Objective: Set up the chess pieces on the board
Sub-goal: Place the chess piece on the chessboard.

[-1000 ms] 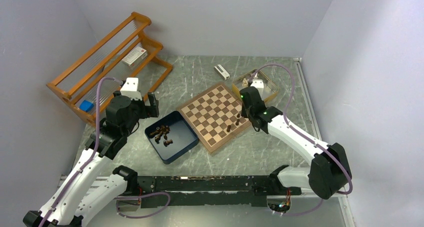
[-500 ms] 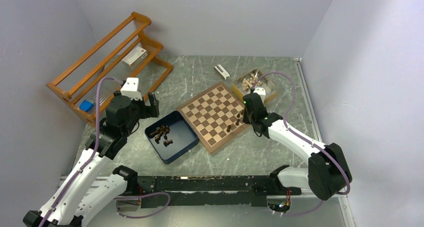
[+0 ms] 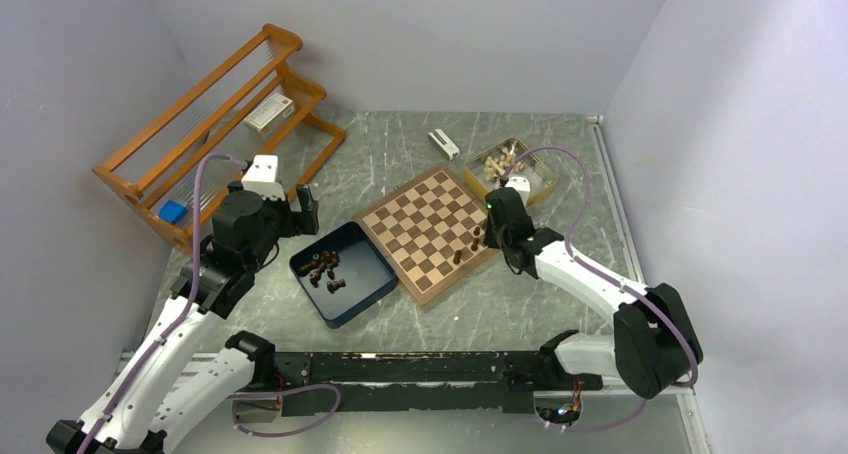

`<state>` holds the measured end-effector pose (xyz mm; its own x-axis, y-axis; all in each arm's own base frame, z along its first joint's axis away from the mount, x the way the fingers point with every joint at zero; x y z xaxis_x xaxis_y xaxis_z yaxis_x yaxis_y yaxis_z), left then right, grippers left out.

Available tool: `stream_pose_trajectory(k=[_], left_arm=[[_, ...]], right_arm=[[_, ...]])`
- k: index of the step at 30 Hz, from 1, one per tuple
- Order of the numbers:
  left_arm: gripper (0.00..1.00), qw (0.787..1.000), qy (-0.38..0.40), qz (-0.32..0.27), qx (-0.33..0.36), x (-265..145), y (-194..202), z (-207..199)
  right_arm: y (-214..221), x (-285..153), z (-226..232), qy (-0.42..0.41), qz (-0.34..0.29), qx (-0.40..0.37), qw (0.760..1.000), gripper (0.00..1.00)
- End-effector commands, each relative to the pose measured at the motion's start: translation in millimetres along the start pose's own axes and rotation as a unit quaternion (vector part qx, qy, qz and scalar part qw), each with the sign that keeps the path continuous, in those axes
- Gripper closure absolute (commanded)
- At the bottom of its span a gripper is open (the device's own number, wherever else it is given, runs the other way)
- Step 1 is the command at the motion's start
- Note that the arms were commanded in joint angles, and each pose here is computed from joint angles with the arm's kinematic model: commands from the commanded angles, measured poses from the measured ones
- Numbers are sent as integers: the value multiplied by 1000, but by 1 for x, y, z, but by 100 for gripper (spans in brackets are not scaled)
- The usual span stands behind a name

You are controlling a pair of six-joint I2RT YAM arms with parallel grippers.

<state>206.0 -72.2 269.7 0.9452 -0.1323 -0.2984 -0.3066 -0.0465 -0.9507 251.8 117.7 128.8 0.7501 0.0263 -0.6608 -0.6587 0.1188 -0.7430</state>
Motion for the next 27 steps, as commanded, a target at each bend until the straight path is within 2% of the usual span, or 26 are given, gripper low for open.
stream_pose_trajectory(k=[1,27], left_arm=[[2,1000,11,-16,-1,1,-5,-3],[2,1000,9,-17,-1,0,-6,-2]], right_arm=[[-1,5,0,2,-8,10,1000,100],[6,17,0,15,6,2,1000,99]])
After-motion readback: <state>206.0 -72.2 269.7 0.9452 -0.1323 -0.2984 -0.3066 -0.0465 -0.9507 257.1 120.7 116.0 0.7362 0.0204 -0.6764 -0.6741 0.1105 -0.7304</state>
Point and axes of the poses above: each gripper's point midway between its finger pads, its own x axis out along the fingers, its own z axis along the line the jaws close on, y = z × x, the point moved 7 cm from there along -x, back along the fingers, and after that the axes turned 1 degree about x, right-handed, at the moved point
